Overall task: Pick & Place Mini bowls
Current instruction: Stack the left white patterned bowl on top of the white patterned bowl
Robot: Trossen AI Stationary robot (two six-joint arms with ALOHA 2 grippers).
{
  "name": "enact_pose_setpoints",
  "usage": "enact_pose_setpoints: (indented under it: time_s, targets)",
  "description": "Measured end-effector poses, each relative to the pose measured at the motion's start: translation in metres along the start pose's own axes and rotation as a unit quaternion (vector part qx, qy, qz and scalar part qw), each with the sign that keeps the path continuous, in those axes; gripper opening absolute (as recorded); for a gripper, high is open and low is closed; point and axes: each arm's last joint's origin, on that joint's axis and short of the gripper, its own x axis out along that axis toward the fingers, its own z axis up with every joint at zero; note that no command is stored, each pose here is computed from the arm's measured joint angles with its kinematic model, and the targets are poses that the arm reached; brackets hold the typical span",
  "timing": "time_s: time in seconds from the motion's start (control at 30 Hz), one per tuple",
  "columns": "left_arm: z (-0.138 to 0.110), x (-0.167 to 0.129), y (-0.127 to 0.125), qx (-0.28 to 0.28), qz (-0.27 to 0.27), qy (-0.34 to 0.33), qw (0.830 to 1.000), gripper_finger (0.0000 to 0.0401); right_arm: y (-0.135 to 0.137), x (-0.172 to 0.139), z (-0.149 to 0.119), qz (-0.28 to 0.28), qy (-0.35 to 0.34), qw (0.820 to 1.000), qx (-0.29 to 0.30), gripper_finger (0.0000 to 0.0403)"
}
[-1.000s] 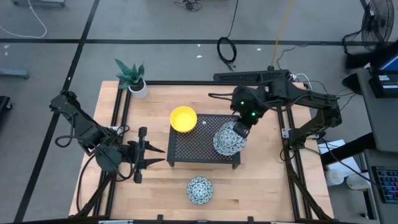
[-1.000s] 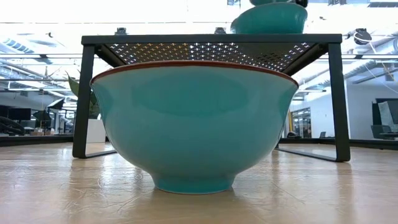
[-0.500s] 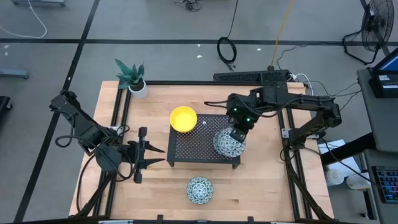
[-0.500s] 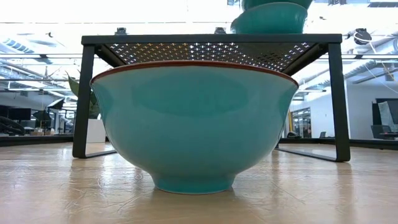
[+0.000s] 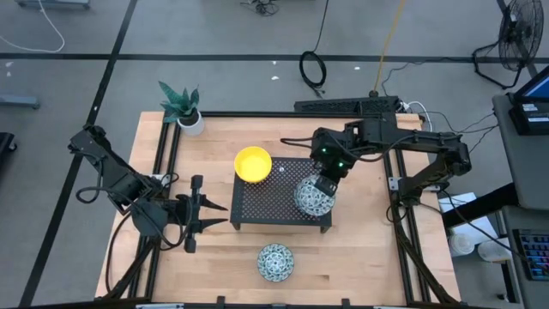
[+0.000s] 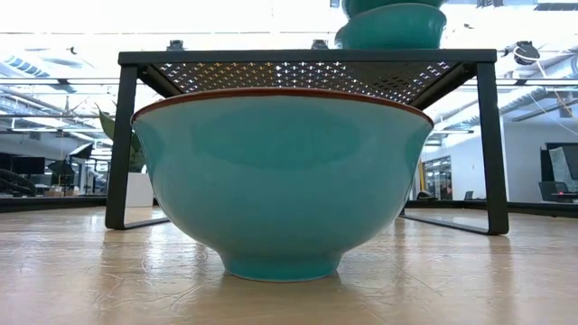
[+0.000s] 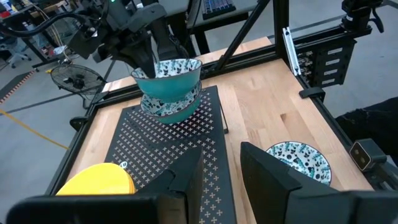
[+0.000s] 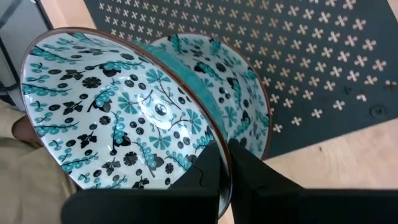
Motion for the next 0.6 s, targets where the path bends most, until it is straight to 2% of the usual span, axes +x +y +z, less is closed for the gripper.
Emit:
enact_pose_setpoints:
  time_s: [0.27, 0.43, 0.6]
  targets:
    - [0.000, 0.000, 0.000, 0.000, 0.000, 0.000, 1.000, 0.0113, 0.000, -0.003, 0.007, 0.014, -0.029, 0.999, -0.022, 0.0000]
    - [0.000, 0.000, 0.000, 0.000, 0.000, 0.000, 1.000, 0.0113, 0.008, -0.029, 0.015, 0.011, -0.098, 0.993, -0.070, 0.0000]
    - [0.000, 0.000, 0.000, 0.000, 0.000, 0.000, 1.000, 0.0113, 0.019, -0.053, 0.021, 0.001, -0.132, 0.988, -0.078, 0.0000]
